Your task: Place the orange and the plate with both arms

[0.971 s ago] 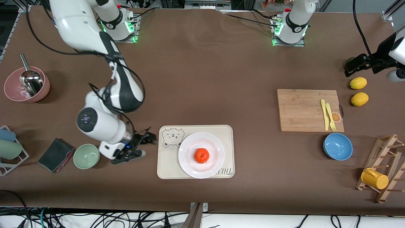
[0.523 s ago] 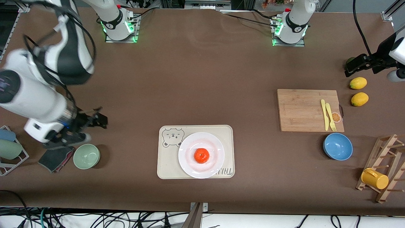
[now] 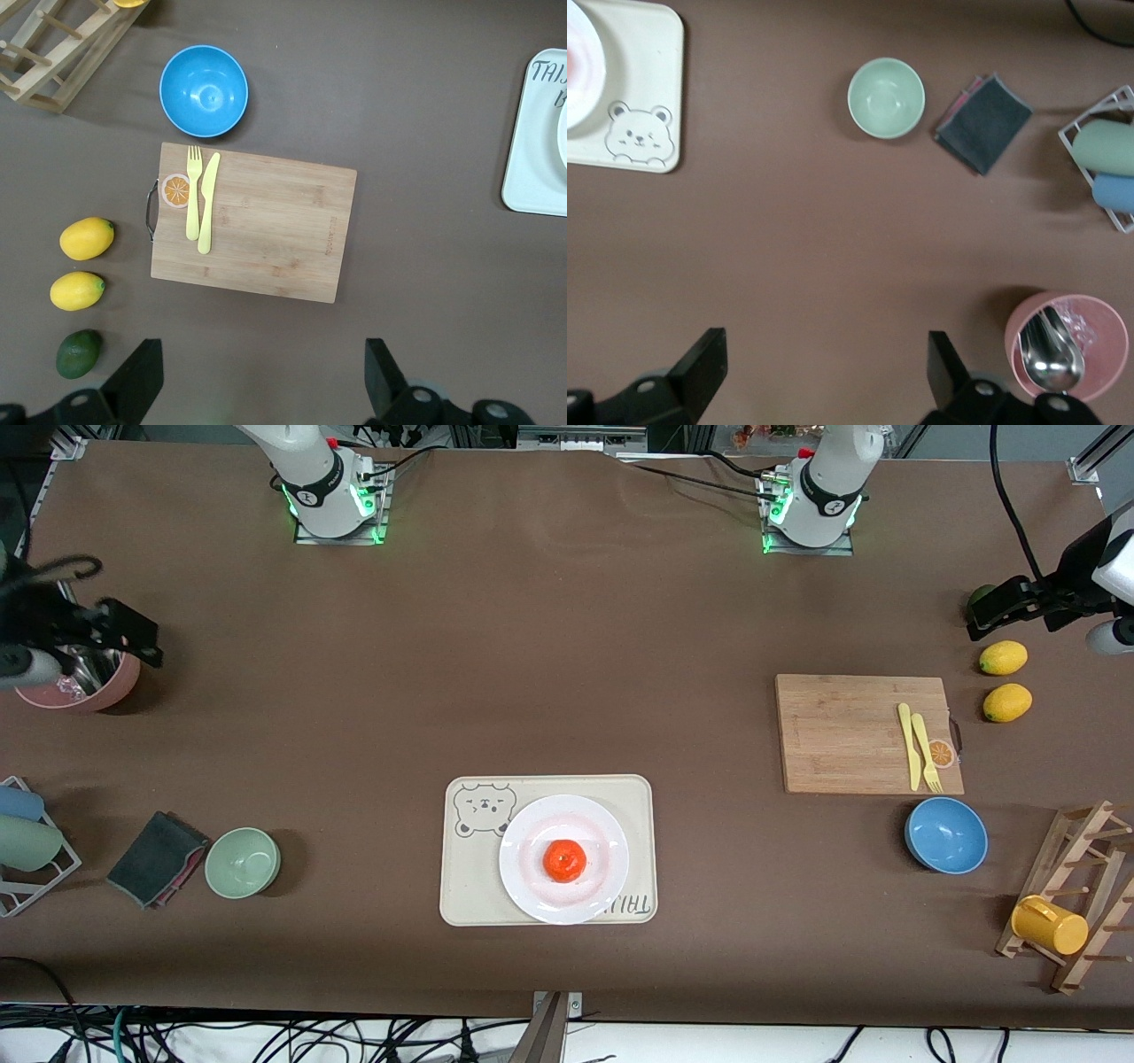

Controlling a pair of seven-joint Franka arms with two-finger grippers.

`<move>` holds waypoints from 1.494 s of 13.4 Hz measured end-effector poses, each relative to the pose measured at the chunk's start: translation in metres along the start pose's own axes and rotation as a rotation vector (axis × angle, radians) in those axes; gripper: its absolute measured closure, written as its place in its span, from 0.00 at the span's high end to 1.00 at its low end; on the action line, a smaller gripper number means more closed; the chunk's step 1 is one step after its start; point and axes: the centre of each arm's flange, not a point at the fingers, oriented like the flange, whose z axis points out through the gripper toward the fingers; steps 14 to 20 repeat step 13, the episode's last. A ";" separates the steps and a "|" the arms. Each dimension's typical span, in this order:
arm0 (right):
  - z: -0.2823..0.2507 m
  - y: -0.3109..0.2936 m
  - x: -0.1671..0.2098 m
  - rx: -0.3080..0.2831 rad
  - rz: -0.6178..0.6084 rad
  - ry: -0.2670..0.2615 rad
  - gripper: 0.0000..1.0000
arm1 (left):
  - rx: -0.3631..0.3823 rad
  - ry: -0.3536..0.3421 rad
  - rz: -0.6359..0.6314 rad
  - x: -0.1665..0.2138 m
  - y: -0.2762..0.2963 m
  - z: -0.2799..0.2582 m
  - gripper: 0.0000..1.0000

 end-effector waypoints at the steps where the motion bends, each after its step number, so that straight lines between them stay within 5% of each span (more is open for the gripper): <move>1: 0.010 0.001 -0.010 -0.001 0.025 -0.022 1.00 | 0.000 0.000 0.000 0.000 0.000 0.000 1.00; 5: 0.049 -0.004 -0.027 -0.002 0.118 -0.056 1.00 | 0.000 0.000 -0.001 0.000 0.000 0.000 1.00; 20: 0.041 -0.015 -0.025 0.013 0.121 -0.018 1.00 | 0.000 0.000 -0.001 0.000 0.000 0.000 1.00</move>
